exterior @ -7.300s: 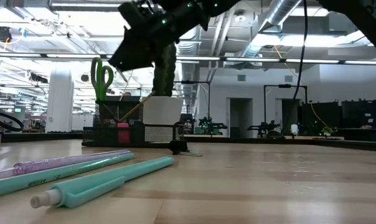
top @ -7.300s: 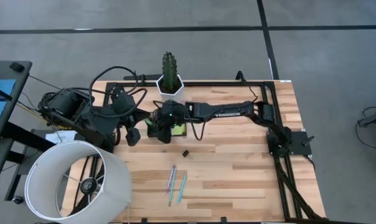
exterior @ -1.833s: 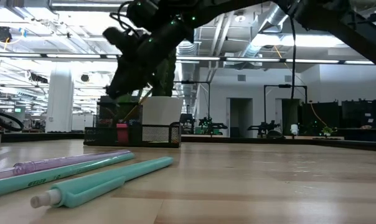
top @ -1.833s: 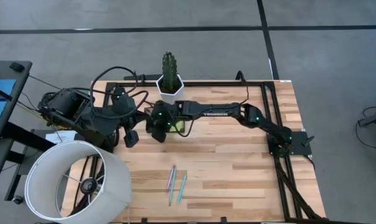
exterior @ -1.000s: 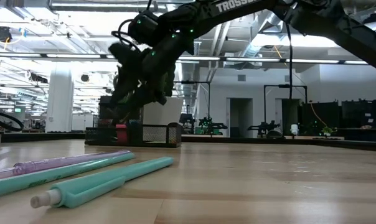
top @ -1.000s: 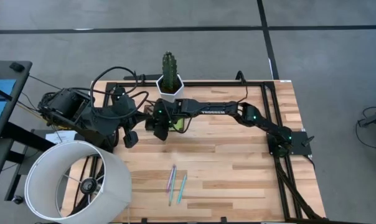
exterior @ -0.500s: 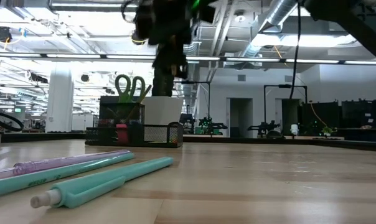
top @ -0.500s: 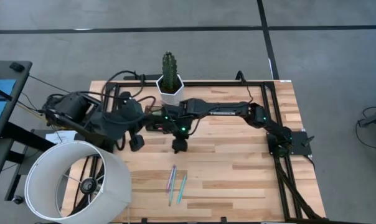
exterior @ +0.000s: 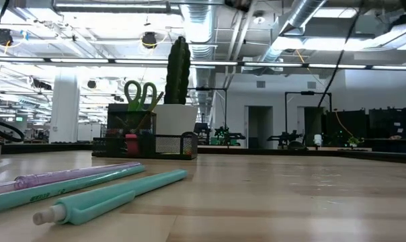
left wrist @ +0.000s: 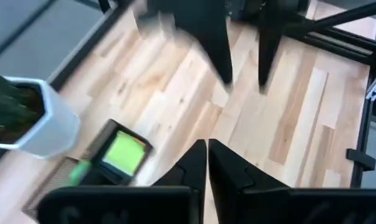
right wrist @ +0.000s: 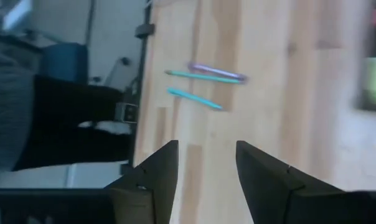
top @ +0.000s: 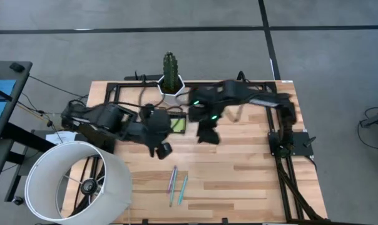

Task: Pick and place office supplies into organizer
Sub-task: Put the purple pen into the black mesh organizer

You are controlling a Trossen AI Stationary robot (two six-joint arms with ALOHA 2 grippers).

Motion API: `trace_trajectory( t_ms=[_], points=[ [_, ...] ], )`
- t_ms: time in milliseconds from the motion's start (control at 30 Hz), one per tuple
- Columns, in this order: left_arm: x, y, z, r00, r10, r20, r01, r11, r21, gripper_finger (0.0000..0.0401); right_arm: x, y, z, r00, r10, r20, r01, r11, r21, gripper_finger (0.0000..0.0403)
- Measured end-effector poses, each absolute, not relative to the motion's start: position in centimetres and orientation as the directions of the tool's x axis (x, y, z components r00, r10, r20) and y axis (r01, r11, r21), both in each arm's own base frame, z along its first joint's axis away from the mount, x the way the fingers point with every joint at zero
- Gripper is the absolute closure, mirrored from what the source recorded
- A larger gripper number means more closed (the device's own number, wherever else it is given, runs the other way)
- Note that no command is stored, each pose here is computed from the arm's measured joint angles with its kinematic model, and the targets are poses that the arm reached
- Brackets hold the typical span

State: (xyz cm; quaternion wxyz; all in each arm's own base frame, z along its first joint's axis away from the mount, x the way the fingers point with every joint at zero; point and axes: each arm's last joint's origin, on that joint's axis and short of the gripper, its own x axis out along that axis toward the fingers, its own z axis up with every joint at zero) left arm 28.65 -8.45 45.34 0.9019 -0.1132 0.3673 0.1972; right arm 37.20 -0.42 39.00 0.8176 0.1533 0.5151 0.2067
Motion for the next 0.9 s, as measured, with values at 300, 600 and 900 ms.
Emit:
trace_trajectory(
  t_ms=[300, 600, 900],
  points=[
    [34.2, -9.0, 39.9, 0.494, 0.213, -0.843, -0.531, 0.842, -0.098, 0.0296, 27.0, -1.2, 47.0, 0.576, 0.249, -0.779, -0.099, 0.967, 0.236, 0.0255],
    [39.5, -11.2, 30.1, 0.071, -0.158, -0.985, -0.611, 0.774, -0.169, 0.0229, 20.3, -0.5, 50.8, 0.699, 0.234, -0.675, -0.137, 0.971, 0.196, 0.0255],
    [42.1, -13.6, 19.6, -0.345, -0.503, -0.793, -0.551, 0.792, -0.263, 0.0232, 18.4, -0.4, 51.5, 0.726, 0.233, -0.647, -0.144, 0.972, 0.188, 0.0253]
  ],
)
